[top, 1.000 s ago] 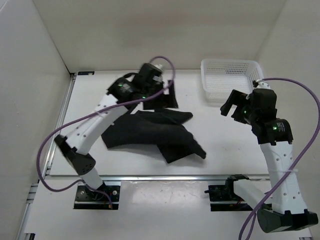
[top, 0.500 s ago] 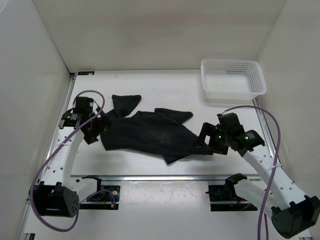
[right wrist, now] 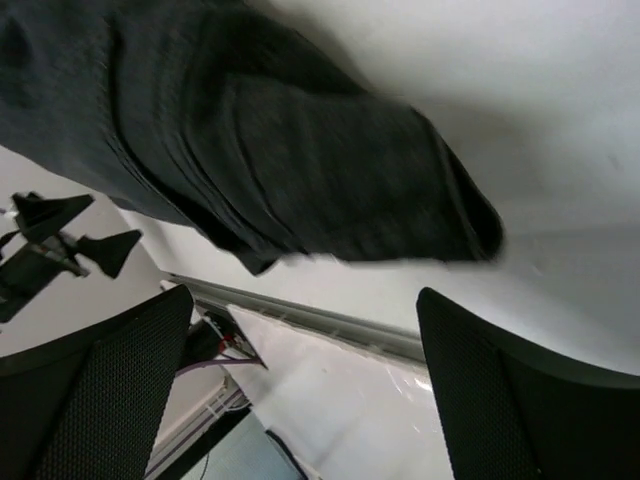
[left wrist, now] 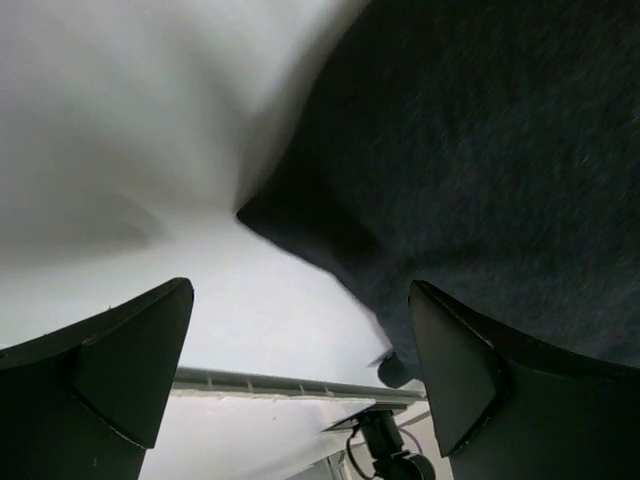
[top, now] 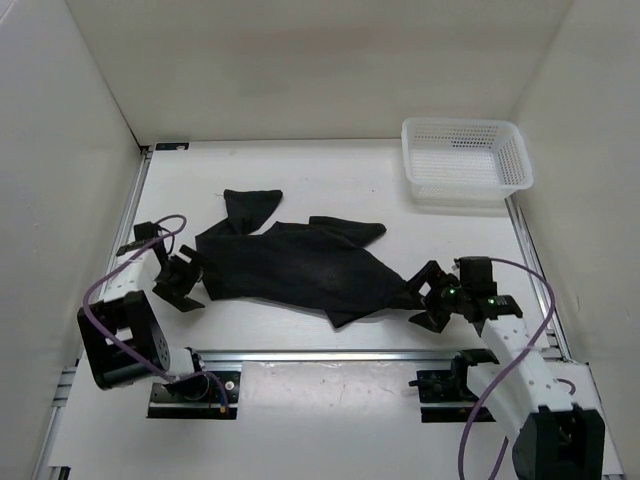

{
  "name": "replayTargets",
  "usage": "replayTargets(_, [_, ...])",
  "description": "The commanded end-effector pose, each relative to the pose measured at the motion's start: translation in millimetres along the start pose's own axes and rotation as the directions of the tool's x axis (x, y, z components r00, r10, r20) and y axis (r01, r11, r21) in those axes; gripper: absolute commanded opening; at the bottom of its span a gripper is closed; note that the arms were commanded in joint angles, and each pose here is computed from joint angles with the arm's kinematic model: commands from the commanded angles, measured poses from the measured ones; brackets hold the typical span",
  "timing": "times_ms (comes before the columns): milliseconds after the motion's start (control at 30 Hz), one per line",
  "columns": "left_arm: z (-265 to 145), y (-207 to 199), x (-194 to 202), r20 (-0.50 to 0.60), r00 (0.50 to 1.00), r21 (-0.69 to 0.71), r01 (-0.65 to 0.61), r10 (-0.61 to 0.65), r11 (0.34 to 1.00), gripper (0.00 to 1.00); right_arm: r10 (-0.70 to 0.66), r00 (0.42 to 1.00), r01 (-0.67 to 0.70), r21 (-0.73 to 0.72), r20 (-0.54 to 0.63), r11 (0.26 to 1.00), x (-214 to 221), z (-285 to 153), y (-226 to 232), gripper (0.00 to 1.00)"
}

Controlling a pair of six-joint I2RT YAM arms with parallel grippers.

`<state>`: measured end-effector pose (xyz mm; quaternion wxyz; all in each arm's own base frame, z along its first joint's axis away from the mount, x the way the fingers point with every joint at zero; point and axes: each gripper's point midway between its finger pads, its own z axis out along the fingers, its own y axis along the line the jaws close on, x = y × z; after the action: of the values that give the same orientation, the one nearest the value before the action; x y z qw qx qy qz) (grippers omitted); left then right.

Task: Fold and stack the trousers
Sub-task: Flatten the trousers out

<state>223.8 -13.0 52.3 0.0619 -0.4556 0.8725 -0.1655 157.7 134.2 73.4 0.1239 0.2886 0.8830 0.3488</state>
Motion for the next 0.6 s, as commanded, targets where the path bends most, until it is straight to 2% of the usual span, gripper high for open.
replayTargets(0, [1,-27,-17,0.031,0.998,0.124,-0.049,0.045,0.991,1.00,-0.068,0.998,0.069,-0.175,0.011,0.982,-20,10,40,0.96])
replayTargets(33, [0,-32,-23,0.044,0.997,0.132,-0.067,0.061,0.989,1.00,-0.081,0.996,0.084,-0.193,0.025,0.978,-25,12,45,0.96])
replayTargets(67, [5,-34,-24,0.028,0.998,0.133,-0.062,0.059,0.989,0.97,-0.091,0.994,0.099,-0.180,0.052,0.979,-34,18,43,0.80])
replayTargets(133, [8,-35,-28,0.017,0.998,0.124,-0.065,0.063,0.990,0.81,-0.121,0.988,0.133,-0.122,0.095,0.984,-50,25,40,0.66])
replayTargets(167, [9,-37,-31,0.014,0.998,0.123,-0.064,0.062,0.990,0.75,-0.144,0.982,0.158,-0.115,0.122,0.981,-62,24,50,0.55])
replayTargets(200, [16,-35,-32,-0.002,0.998,0.111,-0.056,0.056,0.992,0.70,-0.151,0.982,0.162,-0.102,0.112,0.982,-66,26,52,0.34])
replayTargets(233, [17,-36,-34,-0.006,0.998,0.108,-0.054,0.055,0.993,0.63,-0.170,0.980,0.178,-0.085,0.100,0.980,-68,28,52,0.21])
replayTargets(267, [18,-39,-39,0.002,0.998,0.113,-0.066,0.066,0.991,0.38,-0.169,0.982,0.175,-0.075,0.078,0.982,-69,34,54,0.10])
replayTargets(300, [23,-37,-38,-0.015,0.998,0.101,-0.058,0.060,0.993,0.22,-0.190,0.976,0.198,-0.068,0.107,0.978,-78,29,63,0.00])
replayTargets(333, [20,-42,-40,-0.011,0.998,0.116,-0.063,0.064,0.991,0.10,-0.212,0.970,0.219,-0.053,0.117,0.974,-81,28,67,0.00])
replayTargets(433, [2,-66,-55,0.044,0.995,0.180,-0.098,0.092,0.979,0.10,-0.279,0.936,0.296,-0.050,0.212,0.954,-106,6,106,0.00])
replayTargets(500, [-30,-98,-76,0.129,0.986,0.248,-0.135,0.105,0.959,0.10,-0.324,0.903,0.355,-0.066,0.282,0.932,-131,-13,150,0.00])
replayTargets(567, [-80,-145,-98,0.236,0.963,0.329,-0.203,0.128,0.922,0.10,-0.345,0.877,0.389,-0.073,0.334,0.918,-149,-31,184,0.00])
